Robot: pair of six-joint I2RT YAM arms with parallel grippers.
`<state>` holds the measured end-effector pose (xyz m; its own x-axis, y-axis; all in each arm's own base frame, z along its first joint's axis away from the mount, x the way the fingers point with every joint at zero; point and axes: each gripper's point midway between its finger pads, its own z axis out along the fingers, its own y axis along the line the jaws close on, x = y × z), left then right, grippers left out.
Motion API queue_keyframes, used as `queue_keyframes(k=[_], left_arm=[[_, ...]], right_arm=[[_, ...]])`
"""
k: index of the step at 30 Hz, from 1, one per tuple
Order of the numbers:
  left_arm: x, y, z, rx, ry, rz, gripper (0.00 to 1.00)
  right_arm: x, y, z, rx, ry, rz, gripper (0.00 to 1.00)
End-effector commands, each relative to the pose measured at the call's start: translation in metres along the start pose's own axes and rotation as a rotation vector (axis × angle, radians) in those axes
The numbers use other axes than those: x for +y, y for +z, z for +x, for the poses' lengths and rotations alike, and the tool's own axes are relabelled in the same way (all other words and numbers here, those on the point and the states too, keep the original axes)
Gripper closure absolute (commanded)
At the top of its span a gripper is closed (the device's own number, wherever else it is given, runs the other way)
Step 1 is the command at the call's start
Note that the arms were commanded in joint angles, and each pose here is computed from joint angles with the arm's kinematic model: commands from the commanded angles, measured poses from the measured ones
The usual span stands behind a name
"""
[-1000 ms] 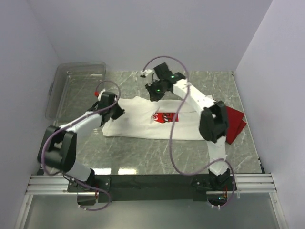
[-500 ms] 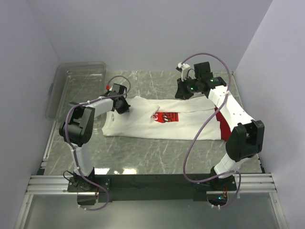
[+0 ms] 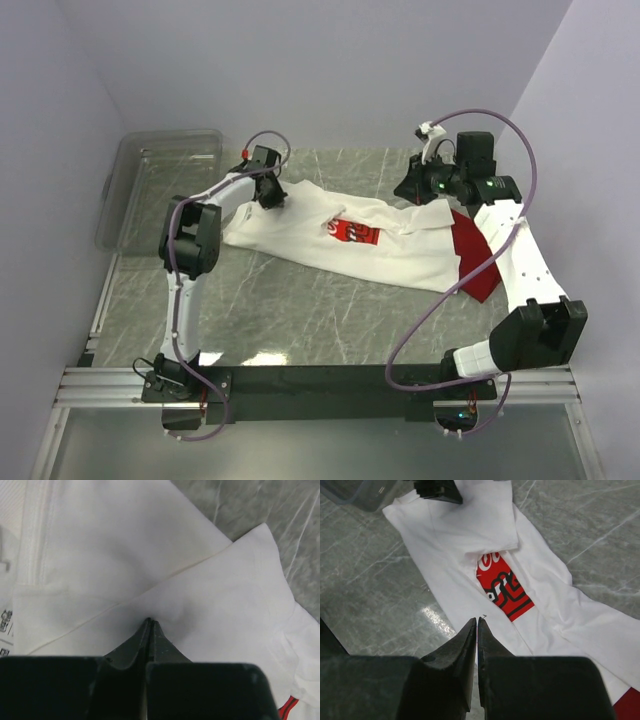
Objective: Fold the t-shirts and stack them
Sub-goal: Fold the tshirt
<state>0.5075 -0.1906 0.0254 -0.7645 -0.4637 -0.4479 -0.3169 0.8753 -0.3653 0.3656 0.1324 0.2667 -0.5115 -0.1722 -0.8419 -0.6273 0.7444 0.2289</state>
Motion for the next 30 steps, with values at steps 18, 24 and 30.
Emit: queue_keyframes(k=[18, 24, 30], left_arm=[[-0.053, 0.019, -0.120, -0.088, -0.104, 0.231, 0.72], [-0.100, -0.102, -0.164, -0.255, 0.023, 0.431, 0.54], [-0.111, -0.238, -0.164, -0.422, 0.141, 0.580, 0.50]], right_arm=[[-0.014, 0.025, 0.076, 0.221, -0.139, -0.131, 0.76], [-0.005, 0.057, 0.130, 0.408, -0.297, -0.055, 0.74], [-0.031, 0.078, 0.163, 0.544, -0.312, 0.133, 0.74]])
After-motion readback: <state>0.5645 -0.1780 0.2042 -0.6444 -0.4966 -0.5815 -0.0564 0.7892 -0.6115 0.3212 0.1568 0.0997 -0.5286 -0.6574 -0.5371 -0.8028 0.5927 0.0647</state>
